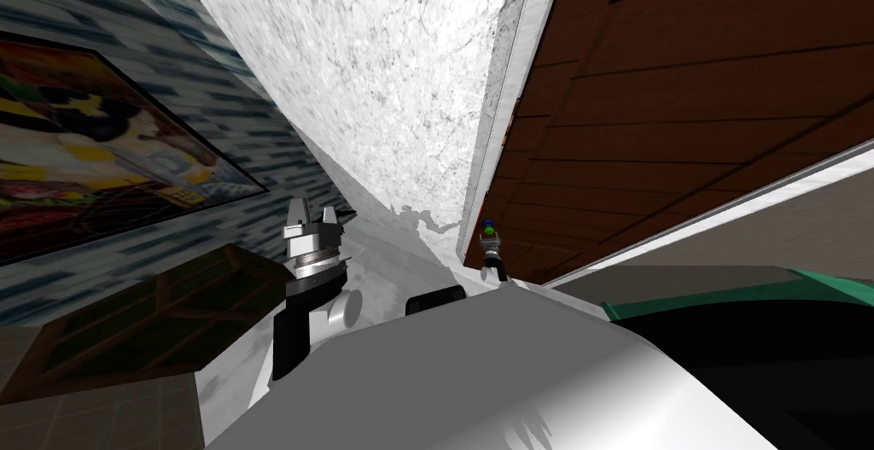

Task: Pull the door open

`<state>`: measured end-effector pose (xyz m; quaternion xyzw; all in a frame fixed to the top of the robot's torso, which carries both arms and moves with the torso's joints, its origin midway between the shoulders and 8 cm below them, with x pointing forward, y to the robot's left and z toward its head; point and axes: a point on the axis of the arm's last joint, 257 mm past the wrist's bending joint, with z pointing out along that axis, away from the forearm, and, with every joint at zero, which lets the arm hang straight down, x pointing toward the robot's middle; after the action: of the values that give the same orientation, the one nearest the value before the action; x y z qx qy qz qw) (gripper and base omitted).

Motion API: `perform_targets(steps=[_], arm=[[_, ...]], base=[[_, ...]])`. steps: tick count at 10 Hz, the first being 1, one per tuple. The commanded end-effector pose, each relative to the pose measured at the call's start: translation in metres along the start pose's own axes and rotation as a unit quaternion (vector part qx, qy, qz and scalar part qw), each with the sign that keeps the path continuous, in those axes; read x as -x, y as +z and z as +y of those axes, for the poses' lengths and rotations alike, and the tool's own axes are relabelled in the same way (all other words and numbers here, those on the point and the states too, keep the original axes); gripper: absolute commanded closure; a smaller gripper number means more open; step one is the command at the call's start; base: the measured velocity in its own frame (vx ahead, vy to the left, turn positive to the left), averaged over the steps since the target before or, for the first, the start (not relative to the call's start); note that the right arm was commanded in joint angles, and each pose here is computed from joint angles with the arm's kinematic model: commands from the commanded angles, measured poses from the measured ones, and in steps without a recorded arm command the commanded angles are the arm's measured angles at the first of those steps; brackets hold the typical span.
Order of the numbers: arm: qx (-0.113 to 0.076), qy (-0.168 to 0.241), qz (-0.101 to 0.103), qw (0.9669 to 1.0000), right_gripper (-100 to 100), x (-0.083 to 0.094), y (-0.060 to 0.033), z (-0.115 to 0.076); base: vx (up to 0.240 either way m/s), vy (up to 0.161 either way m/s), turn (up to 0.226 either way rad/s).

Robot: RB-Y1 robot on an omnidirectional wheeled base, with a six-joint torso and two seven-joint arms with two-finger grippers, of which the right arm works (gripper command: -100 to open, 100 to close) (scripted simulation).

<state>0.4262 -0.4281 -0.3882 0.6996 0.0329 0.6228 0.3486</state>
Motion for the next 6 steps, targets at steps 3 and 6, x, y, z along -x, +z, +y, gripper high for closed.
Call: perform_targets(steps=[3, 6], arm=[[0.012, 0.072, -0.008, 0.9973, -100, -0.0010, -0.0010, -0.0025], [0.020, 0.126, -0.013, 0.9917, -100, -0.0015, -0.0018, -0.0044]], base=[[-0.071, -0.017, 0.087], [-0.068, -0.012, 0.059]])
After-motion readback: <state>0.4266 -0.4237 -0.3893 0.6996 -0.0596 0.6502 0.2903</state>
